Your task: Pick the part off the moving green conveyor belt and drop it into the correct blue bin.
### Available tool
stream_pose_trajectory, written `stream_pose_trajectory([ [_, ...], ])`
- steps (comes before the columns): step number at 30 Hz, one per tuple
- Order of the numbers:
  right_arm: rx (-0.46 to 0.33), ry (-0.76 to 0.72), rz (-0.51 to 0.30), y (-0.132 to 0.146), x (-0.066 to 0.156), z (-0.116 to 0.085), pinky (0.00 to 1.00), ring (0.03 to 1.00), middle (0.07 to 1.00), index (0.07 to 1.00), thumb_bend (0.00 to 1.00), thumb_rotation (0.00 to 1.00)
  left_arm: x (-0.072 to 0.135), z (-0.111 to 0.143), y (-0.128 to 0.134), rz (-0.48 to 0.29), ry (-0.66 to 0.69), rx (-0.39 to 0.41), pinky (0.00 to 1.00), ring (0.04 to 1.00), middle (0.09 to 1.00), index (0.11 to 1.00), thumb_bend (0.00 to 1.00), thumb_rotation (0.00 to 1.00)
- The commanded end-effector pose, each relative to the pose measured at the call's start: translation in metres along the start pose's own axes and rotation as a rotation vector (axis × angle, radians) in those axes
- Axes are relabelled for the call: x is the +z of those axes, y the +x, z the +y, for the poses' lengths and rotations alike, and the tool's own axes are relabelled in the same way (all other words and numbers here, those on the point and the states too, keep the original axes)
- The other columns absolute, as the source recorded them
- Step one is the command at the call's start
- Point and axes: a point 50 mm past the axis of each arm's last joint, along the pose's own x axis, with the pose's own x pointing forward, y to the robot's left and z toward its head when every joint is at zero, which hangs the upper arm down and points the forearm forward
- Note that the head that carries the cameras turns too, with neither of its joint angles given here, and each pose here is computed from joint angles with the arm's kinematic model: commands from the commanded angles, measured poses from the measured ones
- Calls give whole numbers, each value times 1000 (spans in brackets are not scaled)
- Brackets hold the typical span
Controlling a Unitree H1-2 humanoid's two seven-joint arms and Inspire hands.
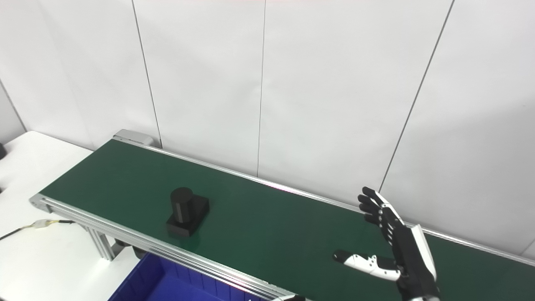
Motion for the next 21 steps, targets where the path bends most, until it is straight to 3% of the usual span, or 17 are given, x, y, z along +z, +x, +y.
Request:
stream_pose_trajectory([
  [1,-3,-24,-59,17,17,-5,816,857,866,895,925,289,11,3,12,-75,2,13,910,918,919,894,946,301],
  [12,60,-165,-48,34,14,-5,821,856,874,899,907,326,10,-1,15,-73,0,8,912,914,915,894,937,297],
  [21,110,-227,-43,54,22,13,824,852,877,894,922,316,13,-2,16,-86,15,16,880,891,896,888,933,304],
])
